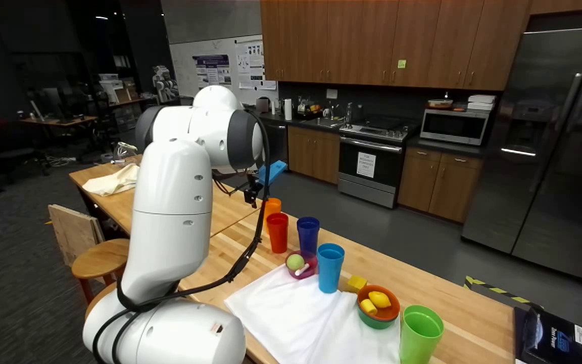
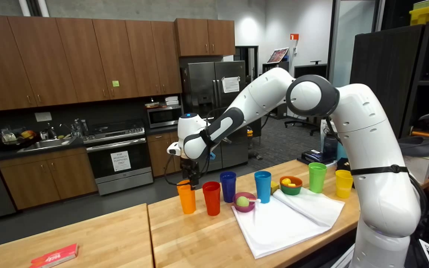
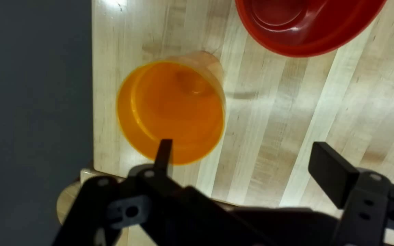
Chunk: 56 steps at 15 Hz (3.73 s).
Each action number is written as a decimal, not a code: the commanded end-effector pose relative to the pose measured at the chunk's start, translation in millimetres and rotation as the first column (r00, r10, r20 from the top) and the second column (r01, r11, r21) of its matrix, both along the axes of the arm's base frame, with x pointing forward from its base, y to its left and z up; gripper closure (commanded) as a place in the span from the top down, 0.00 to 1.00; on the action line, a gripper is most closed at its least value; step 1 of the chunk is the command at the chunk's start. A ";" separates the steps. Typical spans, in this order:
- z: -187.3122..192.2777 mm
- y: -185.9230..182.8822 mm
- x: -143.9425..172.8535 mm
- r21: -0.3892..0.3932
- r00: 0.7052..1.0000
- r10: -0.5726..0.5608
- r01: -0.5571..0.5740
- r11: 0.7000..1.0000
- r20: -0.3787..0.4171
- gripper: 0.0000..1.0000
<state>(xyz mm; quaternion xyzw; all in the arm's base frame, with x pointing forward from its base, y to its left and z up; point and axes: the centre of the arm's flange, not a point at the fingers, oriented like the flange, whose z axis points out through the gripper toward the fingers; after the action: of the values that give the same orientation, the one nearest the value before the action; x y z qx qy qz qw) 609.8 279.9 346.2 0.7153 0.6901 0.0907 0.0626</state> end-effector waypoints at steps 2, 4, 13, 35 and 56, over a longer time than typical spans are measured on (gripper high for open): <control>-13.5 -7.1 17.4 -0.010 0.999 -0.034 0.034 0.999 -0.017 1.00; -25.6 -8.2 16.7 -0.009 0.999 -0.039 0.039 0.999 -0.036 1.00; -60.5 -0.4 13.4 -0.021 0.994 -0.031 0.029 0.999 -0.109 0.73; 101.4 -39.8 -98.4 -0.078 0.980 -0.199 0.197 0.977 -0.011 0.01; 186.5 -214.8 -280.8 -0.197 0.680 -0.732 0.712 0.674 -0.047 0.01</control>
<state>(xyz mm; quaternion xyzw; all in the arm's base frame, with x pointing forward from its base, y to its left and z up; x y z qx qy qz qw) 357.7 91.2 539.8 0.9059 0.4054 -0.0359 0.1168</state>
